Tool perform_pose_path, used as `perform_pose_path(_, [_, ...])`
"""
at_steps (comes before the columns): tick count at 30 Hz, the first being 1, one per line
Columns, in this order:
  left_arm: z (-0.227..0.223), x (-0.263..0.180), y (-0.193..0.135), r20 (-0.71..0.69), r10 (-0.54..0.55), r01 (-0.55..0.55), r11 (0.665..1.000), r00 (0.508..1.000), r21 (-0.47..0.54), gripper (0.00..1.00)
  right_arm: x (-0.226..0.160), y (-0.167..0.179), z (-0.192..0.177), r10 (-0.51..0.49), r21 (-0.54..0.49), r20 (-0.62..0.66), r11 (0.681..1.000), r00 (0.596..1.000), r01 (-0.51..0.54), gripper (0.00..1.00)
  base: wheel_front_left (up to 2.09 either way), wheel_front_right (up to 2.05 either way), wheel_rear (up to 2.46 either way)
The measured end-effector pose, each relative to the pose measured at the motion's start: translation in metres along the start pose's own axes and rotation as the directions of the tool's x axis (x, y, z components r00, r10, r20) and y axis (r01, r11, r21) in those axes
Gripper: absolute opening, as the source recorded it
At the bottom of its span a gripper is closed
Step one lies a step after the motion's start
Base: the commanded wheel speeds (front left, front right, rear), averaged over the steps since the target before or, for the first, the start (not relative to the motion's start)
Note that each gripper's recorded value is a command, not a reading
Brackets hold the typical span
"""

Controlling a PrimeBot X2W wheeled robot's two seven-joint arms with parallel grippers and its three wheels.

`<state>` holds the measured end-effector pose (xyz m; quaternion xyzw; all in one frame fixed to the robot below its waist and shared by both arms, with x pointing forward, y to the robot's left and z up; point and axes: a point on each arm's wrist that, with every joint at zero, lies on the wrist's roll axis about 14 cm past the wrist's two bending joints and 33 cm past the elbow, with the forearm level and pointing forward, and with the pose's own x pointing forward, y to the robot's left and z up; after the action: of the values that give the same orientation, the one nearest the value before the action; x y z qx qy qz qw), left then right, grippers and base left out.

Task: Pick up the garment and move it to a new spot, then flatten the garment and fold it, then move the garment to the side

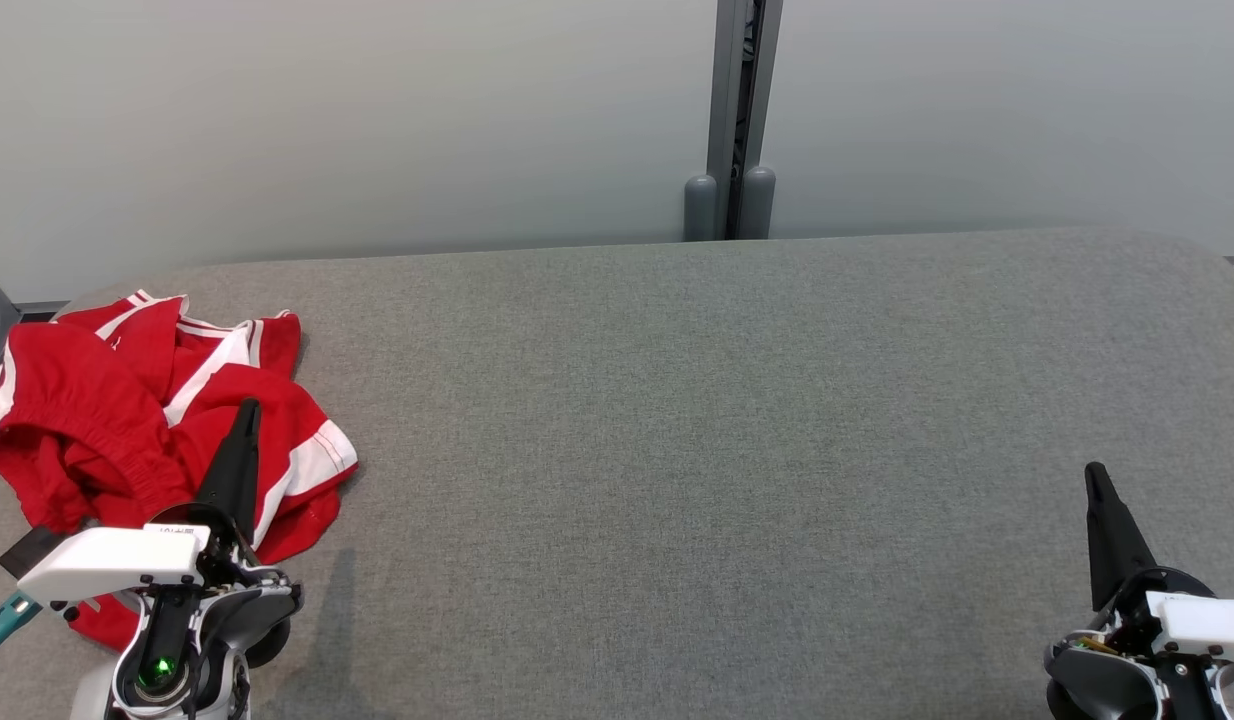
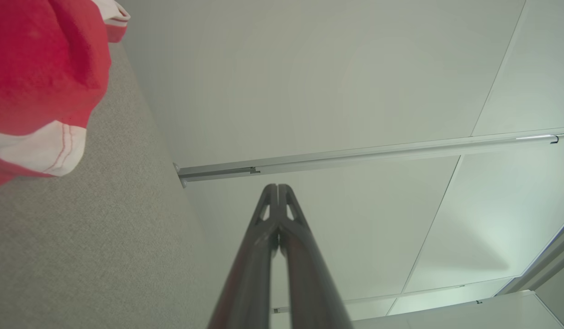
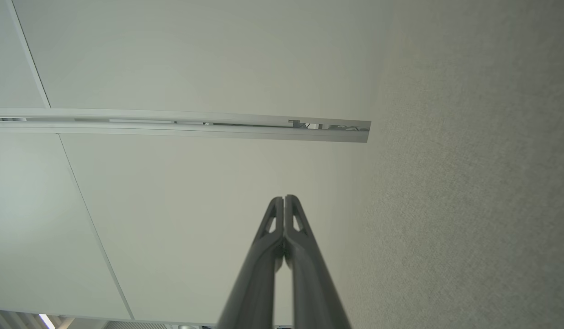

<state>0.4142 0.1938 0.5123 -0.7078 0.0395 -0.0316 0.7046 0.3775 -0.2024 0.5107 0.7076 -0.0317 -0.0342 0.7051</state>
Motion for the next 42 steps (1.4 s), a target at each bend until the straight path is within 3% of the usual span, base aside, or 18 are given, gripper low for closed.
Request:
perform_pose_path(31, [0.0,0.0,0.0,0.0,0.0,0.0,1.0,1.0,0.0,0.0,0.0,0.0,0.0,0.0,0.0,0.0,1.0,1.0,0.0,0.0,0.0,0.0,0.0])
perform_pose_path(32, [0.0,-0.001,0.002,0.0,0.005,-0.005,1.0,1.0,-0.001,1.0,-0.001,-0.002,0.0,-0.004,0.0,0.0,1.0,1.0,0.004,1.0,0.0,0.0,0.0])
perform_pose_path(37, [-0.006,-0.017,0.037,-0.001,0.099,-0.099,0.995,0.995,-0.032,1.0,-0.013,-0.028,-0.006,-0.082,0.015,0.001,0.996,0.997,0.082,1.0,0.0,0.0,0.0])
perform_pose_path(42, [-0.007,-0.018,0.035,0.022,0.093,-0.092,0.995,0.995,-0.027,1.0,-0.013,-0.027,-0.009,-0.081,0.019,-0.004,0.996,0.997,0.082,1.0,0.0,0.0,0.0])
